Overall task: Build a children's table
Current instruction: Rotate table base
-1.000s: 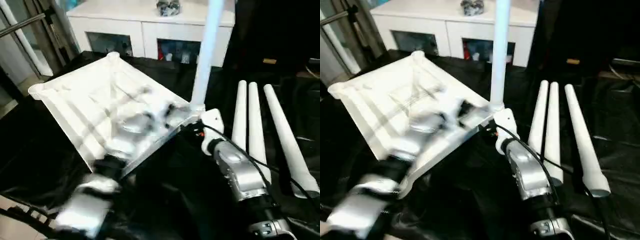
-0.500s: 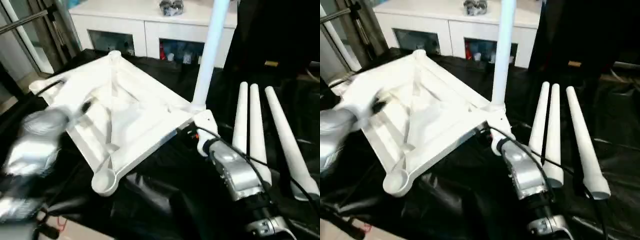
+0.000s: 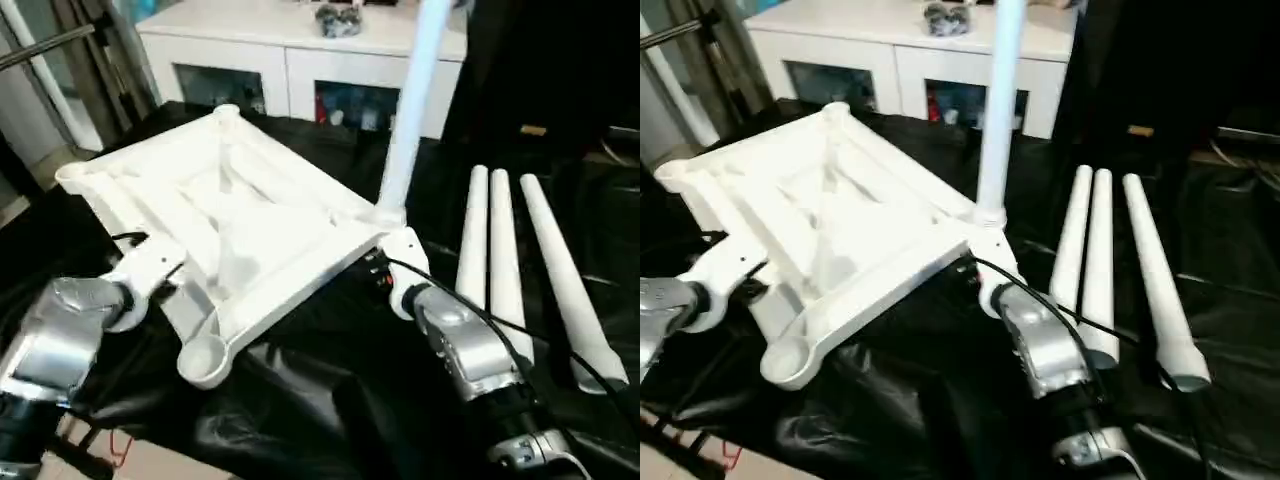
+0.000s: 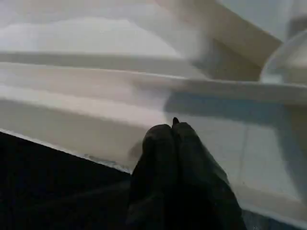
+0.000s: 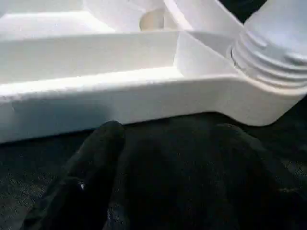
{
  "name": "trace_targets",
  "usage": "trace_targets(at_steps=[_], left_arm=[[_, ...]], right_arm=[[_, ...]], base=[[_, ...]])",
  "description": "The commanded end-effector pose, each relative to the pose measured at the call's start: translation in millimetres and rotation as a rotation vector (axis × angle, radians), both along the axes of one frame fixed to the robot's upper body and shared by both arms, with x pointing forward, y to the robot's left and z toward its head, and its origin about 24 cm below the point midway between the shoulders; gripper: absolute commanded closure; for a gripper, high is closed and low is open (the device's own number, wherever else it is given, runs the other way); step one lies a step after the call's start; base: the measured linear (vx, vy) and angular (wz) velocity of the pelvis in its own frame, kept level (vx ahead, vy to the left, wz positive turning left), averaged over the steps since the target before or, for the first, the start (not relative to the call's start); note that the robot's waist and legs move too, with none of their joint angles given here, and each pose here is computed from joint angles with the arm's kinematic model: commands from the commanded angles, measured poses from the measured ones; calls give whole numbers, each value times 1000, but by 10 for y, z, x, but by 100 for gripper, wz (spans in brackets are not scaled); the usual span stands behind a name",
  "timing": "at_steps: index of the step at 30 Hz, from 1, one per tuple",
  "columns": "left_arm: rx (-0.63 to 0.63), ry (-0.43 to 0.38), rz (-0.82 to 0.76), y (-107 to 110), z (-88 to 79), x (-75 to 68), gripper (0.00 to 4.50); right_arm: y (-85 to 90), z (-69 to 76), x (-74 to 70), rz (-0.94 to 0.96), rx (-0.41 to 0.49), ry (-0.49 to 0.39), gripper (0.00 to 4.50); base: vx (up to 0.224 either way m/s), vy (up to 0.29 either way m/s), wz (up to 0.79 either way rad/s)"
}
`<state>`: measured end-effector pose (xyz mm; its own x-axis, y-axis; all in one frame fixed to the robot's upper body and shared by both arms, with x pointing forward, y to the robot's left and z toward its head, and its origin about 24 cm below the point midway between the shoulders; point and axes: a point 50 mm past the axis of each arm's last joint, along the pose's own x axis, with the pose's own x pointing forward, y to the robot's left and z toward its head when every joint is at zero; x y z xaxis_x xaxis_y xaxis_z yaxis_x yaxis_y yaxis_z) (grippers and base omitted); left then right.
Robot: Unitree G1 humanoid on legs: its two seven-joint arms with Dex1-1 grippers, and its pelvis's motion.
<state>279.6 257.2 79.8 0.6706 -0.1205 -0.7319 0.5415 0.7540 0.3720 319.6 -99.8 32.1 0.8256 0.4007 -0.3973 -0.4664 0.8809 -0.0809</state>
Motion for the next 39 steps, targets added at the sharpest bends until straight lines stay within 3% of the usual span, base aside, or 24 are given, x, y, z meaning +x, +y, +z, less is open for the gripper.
trace_targets(at_steps=[1,9,17,19,24,27,34,36,39], left_arm=[[14,41,-29,1,6,-28,450],[-139,164,-310,-372,-82,-130,450],[-259,234,-510,-669,-97,-207,450],[-328,241,-579,-839,-73,-228,450],[-402,160,-604,-1034,-11,-145,450],[-402,69,-614,-1219,9,-11,450],[-381,-92,-533,-1355,22,265,450],[-366,-143,-488,-1376,29,350,450],[-375,-185,-485,-1406,40,364,450]], right_arm=[[6,-1,29,-3,11,7,165],[121,-25,126,39,30,19,242],[177,-39,155,77,30,25,317],[193,-46,157,92,30,24,332],[221,-45,137,106,38,22,368],[213,-66,107,114,39,22,400],[162,-58,100,94,28,7,442],[86,4,104,55,-11,-40,442],[-21,66,115,-4,-71,-24,442]], base=[[0,0,0],[0,0,0],[0,0,0],[0,0,0],[0,0,0],[0,0,0],[0,0,0],[0,0,0],[0,0,0]])
